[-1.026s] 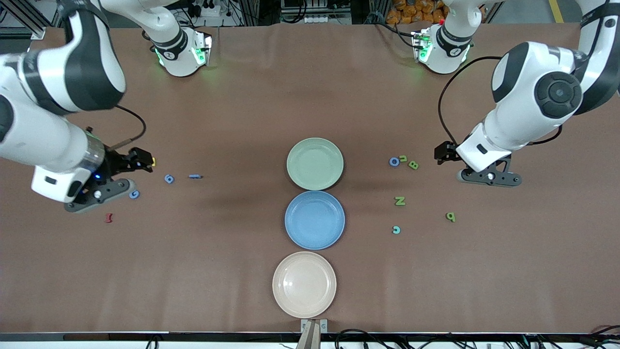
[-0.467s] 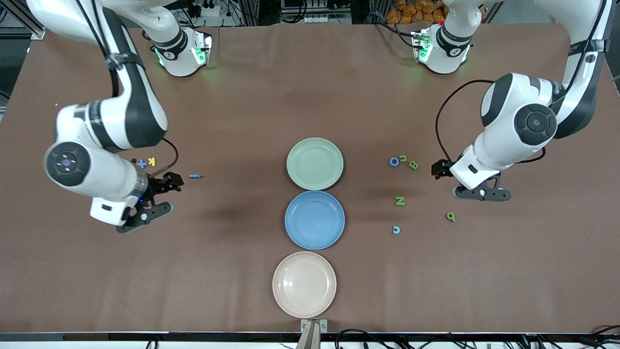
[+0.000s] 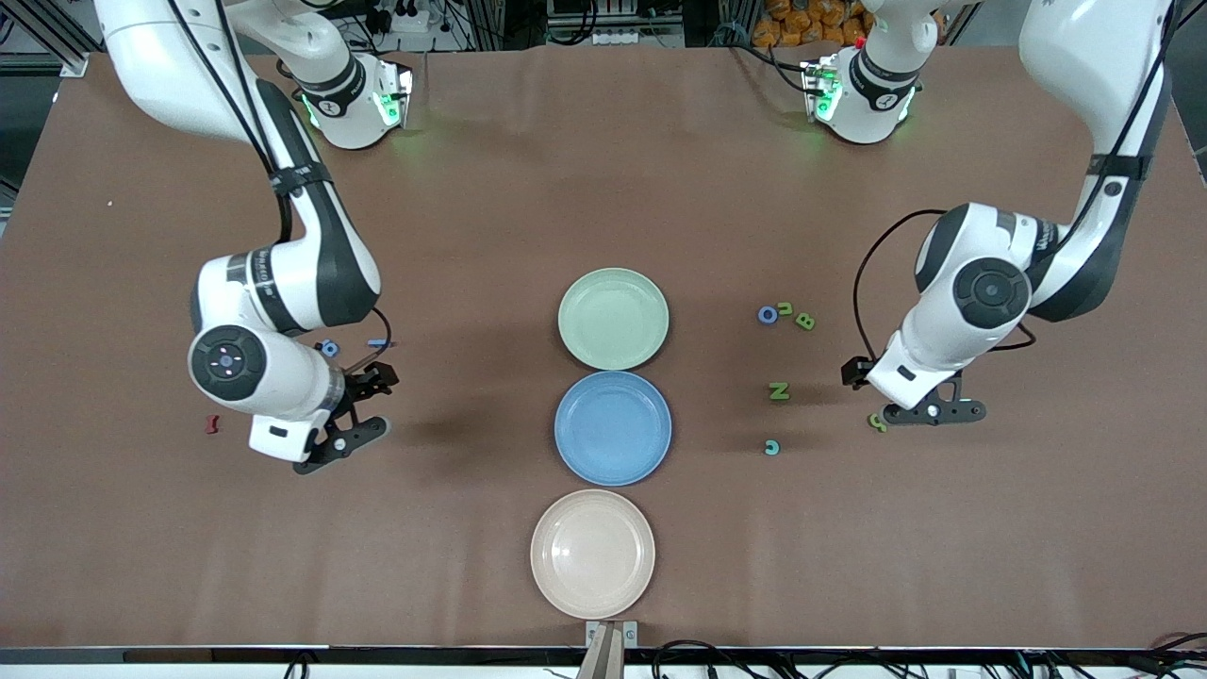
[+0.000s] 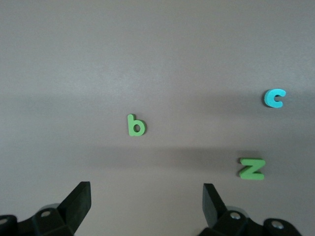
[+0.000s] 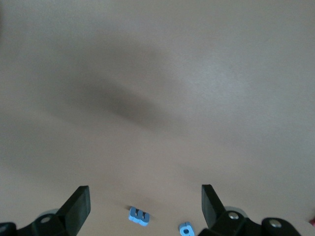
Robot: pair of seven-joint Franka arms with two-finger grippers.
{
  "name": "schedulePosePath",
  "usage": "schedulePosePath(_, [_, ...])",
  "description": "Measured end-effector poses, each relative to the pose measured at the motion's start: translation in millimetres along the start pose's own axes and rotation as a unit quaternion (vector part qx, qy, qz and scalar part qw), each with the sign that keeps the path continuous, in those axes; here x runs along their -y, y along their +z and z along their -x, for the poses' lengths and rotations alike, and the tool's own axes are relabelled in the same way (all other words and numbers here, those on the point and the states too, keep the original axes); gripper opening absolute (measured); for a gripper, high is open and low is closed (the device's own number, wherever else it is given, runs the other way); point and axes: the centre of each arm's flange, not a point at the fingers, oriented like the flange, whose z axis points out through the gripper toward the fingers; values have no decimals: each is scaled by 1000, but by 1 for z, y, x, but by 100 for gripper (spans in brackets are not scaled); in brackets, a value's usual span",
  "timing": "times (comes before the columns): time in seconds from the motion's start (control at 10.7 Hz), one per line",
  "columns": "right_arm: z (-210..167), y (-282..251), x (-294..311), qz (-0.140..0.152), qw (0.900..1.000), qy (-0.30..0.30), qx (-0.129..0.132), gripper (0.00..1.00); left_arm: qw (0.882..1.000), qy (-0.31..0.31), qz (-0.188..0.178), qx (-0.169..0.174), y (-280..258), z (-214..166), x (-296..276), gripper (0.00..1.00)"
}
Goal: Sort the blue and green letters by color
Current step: 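Lower the left gripper to green b while the right gripper reaches blue i, then close the left gripper on the green b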
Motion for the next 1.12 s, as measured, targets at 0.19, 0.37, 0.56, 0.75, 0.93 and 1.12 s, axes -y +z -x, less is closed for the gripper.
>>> schedulePosePath(0.19, [-6,22,4,-1,1000,-4,9,100,1000,-1,4,1,17,-4,-4,100])
schedulePosePath(0.37, [-9,34,4,-1,1000,-4,14,100,1000,-4,8,7,30,-7,-1,100])
schedulePosePath(0.56, [-10,33,6,-1,1000,-6,12,100,1000,-8,6,13,42,-9,7,100])
schedulePosePath(0.75, [-10,36,6,-1,1000,-6,15,100,1000,-10,4,12,54,-13,18,100])
schedulePosePath(0.93, [-10,36,5,-1,1000,-5,15,100,1000,-4,6,1,78,-16,22,100])
schedulePosePath(1.12, [-12,32,5,1,1000,-6,10,100,1000,-4,12,0,104,-17,25,100])
